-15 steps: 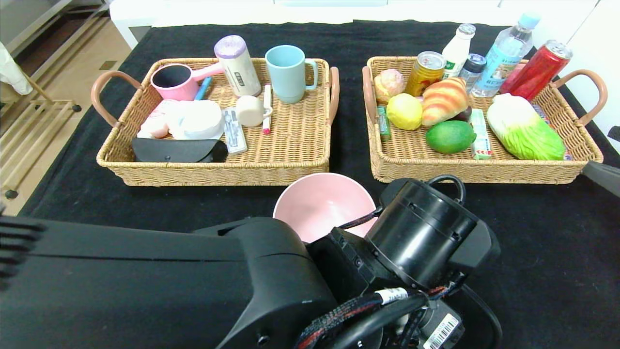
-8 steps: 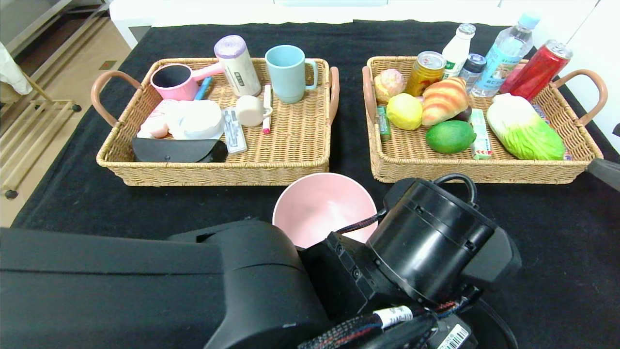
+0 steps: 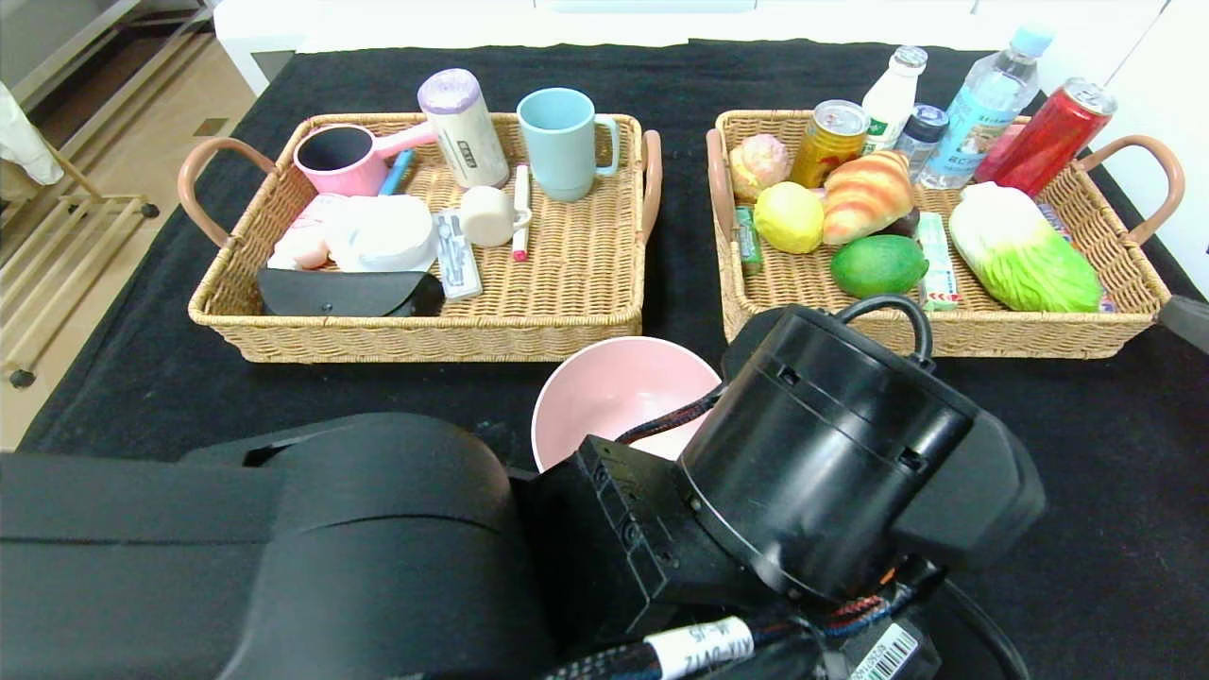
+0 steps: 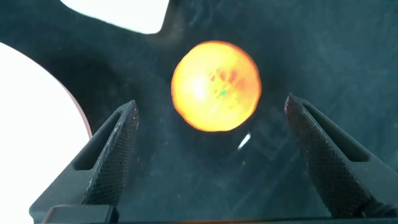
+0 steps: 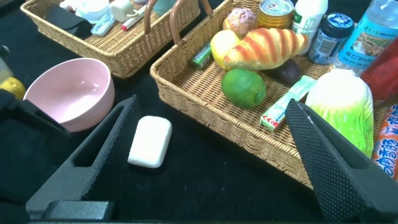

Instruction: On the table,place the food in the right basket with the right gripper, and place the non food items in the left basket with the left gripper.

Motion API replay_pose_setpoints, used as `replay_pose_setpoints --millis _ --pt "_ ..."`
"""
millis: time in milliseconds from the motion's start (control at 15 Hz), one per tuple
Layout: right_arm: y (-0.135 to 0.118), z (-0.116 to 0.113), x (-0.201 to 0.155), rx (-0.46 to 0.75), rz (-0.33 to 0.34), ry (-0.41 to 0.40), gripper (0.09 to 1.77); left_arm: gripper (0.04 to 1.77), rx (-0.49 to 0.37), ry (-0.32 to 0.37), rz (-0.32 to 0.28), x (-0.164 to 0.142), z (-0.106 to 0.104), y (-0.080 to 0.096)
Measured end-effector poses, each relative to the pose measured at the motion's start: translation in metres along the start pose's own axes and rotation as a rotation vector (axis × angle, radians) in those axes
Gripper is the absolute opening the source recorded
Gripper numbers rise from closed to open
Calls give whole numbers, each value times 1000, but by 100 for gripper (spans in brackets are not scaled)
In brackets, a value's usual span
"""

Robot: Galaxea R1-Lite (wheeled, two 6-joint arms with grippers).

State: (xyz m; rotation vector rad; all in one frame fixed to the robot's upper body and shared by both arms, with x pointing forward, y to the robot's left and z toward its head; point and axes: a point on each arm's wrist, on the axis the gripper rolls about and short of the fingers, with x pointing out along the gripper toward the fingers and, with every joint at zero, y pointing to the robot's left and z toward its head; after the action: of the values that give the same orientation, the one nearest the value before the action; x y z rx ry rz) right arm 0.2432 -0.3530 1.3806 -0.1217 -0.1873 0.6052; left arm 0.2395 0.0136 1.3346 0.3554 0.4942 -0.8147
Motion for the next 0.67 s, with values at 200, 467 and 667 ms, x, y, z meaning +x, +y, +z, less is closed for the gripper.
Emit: replay_pose_setpoints --millis 200,467,667 --pt "0 -1 0 2 0 2 171 170 -6 -29 -1 -12 4 3" --pt "-1 -3 1 8 1 7 171 170 -24 -128 -1 -28 16 1" --pt "-1 -4 2 12 2 11 171 171 -38 -145 43 -31 19 7"
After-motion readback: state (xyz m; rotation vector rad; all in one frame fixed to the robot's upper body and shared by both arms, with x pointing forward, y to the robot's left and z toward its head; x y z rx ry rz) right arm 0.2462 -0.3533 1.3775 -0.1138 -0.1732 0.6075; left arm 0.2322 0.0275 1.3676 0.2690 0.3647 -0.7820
